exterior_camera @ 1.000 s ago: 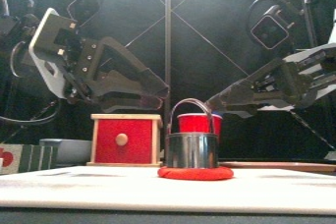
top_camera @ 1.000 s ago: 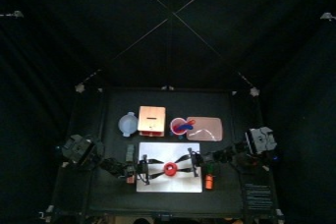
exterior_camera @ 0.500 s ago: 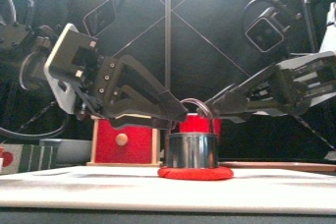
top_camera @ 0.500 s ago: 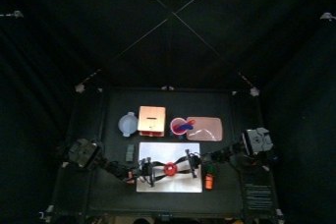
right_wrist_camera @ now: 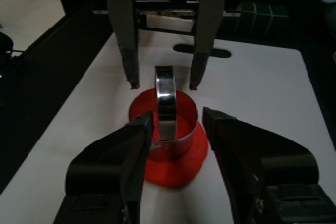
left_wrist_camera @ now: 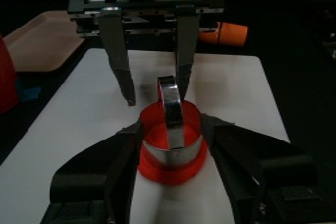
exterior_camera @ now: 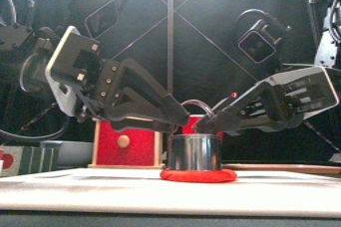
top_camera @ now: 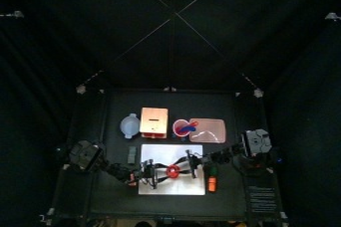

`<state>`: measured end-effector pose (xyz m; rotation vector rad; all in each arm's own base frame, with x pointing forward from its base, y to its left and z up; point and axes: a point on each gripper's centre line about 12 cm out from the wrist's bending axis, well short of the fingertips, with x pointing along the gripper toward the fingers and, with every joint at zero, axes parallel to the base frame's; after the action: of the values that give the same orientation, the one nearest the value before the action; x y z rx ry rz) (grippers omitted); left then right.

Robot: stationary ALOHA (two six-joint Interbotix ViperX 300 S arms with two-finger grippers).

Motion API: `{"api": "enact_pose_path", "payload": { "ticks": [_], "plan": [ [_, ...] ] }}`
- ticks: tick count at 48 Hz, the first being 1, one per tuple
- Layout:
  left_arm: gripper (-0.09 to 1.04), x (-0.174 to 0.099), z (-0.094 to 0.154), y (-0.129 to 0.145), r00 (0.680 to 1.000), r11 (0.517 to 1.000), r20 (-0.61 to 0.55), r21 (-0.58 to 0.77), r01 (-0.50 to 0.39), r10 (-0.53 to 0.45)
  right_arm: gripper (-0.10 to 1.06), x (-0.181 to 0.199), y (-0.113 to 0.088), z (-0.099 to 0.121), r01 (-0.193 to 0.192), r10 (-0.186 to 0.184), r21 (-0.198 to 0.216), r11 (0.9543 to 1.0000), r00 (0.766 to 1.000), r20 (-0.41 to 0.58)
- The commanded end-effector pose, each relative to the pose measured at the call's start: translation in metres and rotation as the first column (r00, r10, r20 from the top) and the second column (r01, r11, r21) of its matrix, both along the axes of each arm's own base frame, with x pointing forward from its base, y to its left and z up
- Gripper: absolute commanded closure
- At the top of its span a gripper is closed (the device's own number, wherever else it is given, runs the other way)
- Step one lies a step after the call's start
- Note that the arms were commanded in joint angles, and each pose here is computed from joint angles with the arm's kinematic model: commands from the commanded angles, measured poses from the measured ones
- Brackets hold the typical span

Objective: Get the cutter from the drawer then cut the dough then place the extra dough in the bowl
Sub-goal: Cut the dough

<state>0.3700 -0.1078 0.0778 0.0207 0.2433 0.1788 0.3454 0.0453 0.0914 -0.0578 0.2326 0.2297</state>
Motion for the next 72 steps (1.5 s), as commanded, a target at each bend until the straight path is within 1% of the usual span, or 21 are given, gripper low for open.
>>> {"api": "enact_pose_path", "payload": {
  "ticks": [1, 5, 8, 10, 12, 13, 15, 21, 25, 30, 34, 42, 45, 48, 52, 55, 58, 61, 64, 66, 72],
  "plan": [
    [0.09, 0.005, 0.011, 0.001, 1.000, 1.000, 0.021, -0.006, -0.003, 0.003, 0.16, 0.004, 0.003, 0.014, -0.004, 0.003, 0.006, 1.0000, 0.999, 0.043],
    [0.09, 0.008, 0.013, 0.000, 1.000, 1.000, 0.027, -0.009, -0.002, 0.003, 0.16, 0.004, 0.008, 0.016, -0.016, 0.016, 0.007, 0.9999, 0.999, 0.047],
    [0.09, 0.010, 0.015, 0.000, 0.999, 1.000, 0.034, -0.013, -0.004, 0.004, 0.16, 0.004, 0.009, 0.019, -0.017, 0.016, 0.016, 0.9997, 0.999, 0.051],
    [0.09, 0.011, 0.016, -0.001, 0.999, 1.000, 0.036, -0.014, -0.004, 0.004, 0.16, 0.004, 0.011, 0.021, -0.022, 0.021, 0.016, 0.9996, 0.998, 0.054],
    [0.09, 0.012, 0.016, -0.001, 0.999, 1.000, 0.036, -0.016, -0.003, 0.003, 0.16, 0.005, 0.011, 0.022, -0.024, 0.024, 0.004, 0.9997, 0.998, 0.052],
    [0.09, 0.012, 0.016, -0.001, 0.999, 1.000, 0.035, -0.016, -0.004, 0.005, 0.16, 0.005, 0.012, 0.023, -0.025, 0.024, 0.007, 0.9997, 0.998, 0.052],
    [0.09, 0.012, 0.015, 0.000, 1.000, 1.000, 0.024, -0.021, -0.004, 0.004, 0.16, 0.006, 0.011, 0.023, -0.015, 0.014, 0.009, 0.9998, 0.999, 0.044],
    [0.09, 0.013, 0.013, 0.000, 1.000, 1.000, 0.000, -0.030, 0.000, 0.000, 0.16, 0.009, 0.014, 0.024, -0.007, 0.007, 0.010, 0.9999, 1.000, 0.027],
    [0.14, 0.014, 0.013, 0.000, 1.000, 1.000, -0.002, -0.031, 0.001, -0.001, 0.17, 0.010, 0.015, 0.024, -0.015, 0.015, -0.002, 0.9999, 1.000, 0.019],
    [0.23, 0.014, 0.013, 0.001, 1.000, 1.000, -0.004, -0.031, 0.001, -0.002, 0.19, 0.007, 0.017, 0.022, -0.021, 0.021, -0.003, 0.9998, 1.000, 0.013],
    [0.27, 0.014, 0.012, 0.000, 1.000, 0.999, -0.013, -0.034, 0.006, -0.007, 0.25, 0.004, 0.018, 0.020, -0.028, 0.028, -0.007, 0.9996, 1.000, 0.004],
    [0.29, 0.015, 0.011, 0.007, 1.000, 0.999, -0.018, -0.034, -0.014, 0.013, 0.49, 0.003, 0.018, 0.016, -0.034, 0.033, -0.013, 0.9994, 0.999, -0.009],
    [0.29, 0.016, 0.009, 0.010, 0.999, 0.999, -0.031, -0.037, -0.023, 0.022, 0.54, 0.002, 0.017, 0.013, -0.030, 0.030, -0.014, 0.9994, 0.999, -0.018],
    [0.31, 0.015, 0.005, 0.010, 0.998, 0.999, -0.055, -0.039, -0.017, 0.015, 0.56, 0.002, 0.016, 0.013, -0.028, 0.028, -0.013, 0.9995, 0.999, -0.021],
    [0.35, 0.013, -0.002, 0.010, 0.996, 0.999, -0.094, -0.045, -0.011, 0.006, 0.56, 0.001, 0.015, 0.010, -0.022, 0.021, -0.014, 0.9997, 0.999, -0.041],
    [0.38, 0.012, -0.007, 0.009, 0.992, 0.999, -0.123, -0.051, -0.004, -0.003, 0.56, 0.001, 0.015, 0.004, -0.017, 0.016, -0.015, 0.9998, 0.998, -0.066],
    [0.39, 0.010, -0.017, 0.008, 0.985, 0.998, -0.171, -0.059, 0.001, -0.011, 0.56, 0.000, 0.014, -0.003, -0.005, 0.004, -0.011, 0.9999, 0.996, -0.090],
    [0.39, 0.008, -0.028, 0.002, 0.976, 0.997, -0.217, -0.070, 0.016, -0.030, 0.56, 0.000, 0.012, -0.012, 0.017, -0.017, -0.006, 0.9998, 0.993, -0.115],
    [0.39, 0.005, -0.039, -0.001, 0.967, 0.997, -0.253, -0.076, 0.012, -0.031, 0.56, -0.001, 0.009, -0.023, 0.038, -0.038, -0.003, 0.9993, 0.988, -0.147],
    [0.39, 0.005, -0.045, -0.002, 0.962, 0.997, -0.273, -0.082, 0.003, -0.026, 0.56, -0.002, 0.007, -0.029, 0.059, -0.058, 0.001, 0.9982, 0.984, -0.166],
    [0.39, 0.000, -0.061, -0.001, 0.948, 0.996, -0.318, -0.092, -0.023, -0.008, 0.56, -0.004, 0.004, -0.046, 0.102, -0.098, 0.006, 0.9948, 0.972, -0.215]
  ]
}}
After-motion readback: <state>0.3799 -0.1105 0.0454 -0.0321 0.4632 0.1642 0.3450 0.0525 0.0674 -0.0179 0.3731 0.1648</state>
